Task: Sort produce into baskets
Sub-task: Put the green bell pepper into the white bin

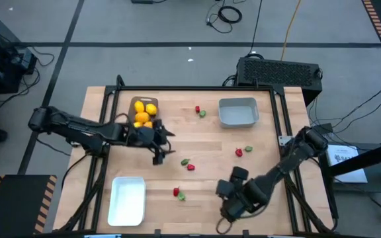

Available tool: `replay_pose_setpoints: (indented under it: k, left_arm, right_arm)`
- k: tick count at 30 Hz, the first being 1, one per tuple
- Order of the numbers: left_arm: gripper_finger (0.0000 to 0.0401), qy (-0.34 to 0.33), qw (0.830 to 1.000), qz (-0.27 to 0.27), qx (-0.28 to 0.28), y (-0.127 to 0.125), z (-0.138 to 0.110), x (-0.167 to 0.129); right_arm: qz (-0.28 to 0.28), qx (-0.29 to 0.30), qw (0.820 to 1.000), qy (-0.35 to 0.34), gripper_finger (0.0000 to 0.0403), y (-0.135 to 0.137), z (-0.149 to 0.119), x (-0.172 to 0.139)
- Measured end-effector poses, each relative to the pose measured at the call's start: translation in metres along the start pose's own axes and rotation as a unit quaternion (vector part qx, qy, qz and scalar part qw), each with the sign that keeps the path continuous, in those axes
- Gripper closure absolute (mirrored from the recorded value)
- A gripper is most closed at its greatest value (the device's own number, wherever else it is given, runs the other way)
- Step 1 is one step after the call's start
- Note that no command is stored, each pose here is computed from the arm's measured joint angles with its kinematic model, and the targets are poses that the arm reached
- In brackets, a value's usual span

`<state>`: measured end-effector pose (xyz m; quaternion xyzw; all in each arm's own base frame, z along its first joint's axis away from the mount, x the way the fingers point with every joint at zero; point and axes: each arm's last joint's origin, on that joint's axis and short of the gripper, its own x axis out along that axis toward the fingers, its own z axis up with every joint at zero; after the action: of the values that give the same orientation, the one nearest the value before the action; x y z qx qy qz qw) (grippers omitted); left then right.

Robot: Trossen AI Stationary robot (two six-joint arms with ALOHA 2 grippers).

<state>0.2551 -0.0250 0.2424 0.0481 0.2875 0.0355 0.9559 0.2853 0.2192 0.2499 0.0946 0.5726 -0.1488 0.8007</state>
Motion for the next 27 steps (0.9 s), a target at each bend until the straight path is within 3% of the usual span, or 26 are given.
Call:
replay_pose_setpoints:
  k: [9, 14, 19, 27]
  left_arm:
    - [0.0073, -0.031, 0.998, -0.042, 0.040, -0.045, -0.008, 0.047]
    - [0.0073, -0.041, 0.996, -0.065, 0.052, -0.068, -0.018, 0.067]
    - [0.0073, -0.009, 0.994, -0.074, 0.085, -0.084, -0.034, 0.086]
    - [0.0073, 0.028, 0.997, -0.001, 0.068, -0.073, -0.043, 0.102]
  right_arm:
    - [-0.027, 0.027, 0.993, -0.108, 0.0106, 0.028, -0.048, -0.014]
    - [-0.066, -0.001, 0.980, -0.187, 0.0106, 0.044, -0.071, -0.001]
    - [-0.108, -0.028, 0.974, -0.197, 0.0106, 0.052, -0.080, 0.022]
    - [-0.167, -0.032, 0.965, -0.200, 0.0106, 0.053, -0.075, 0.061]
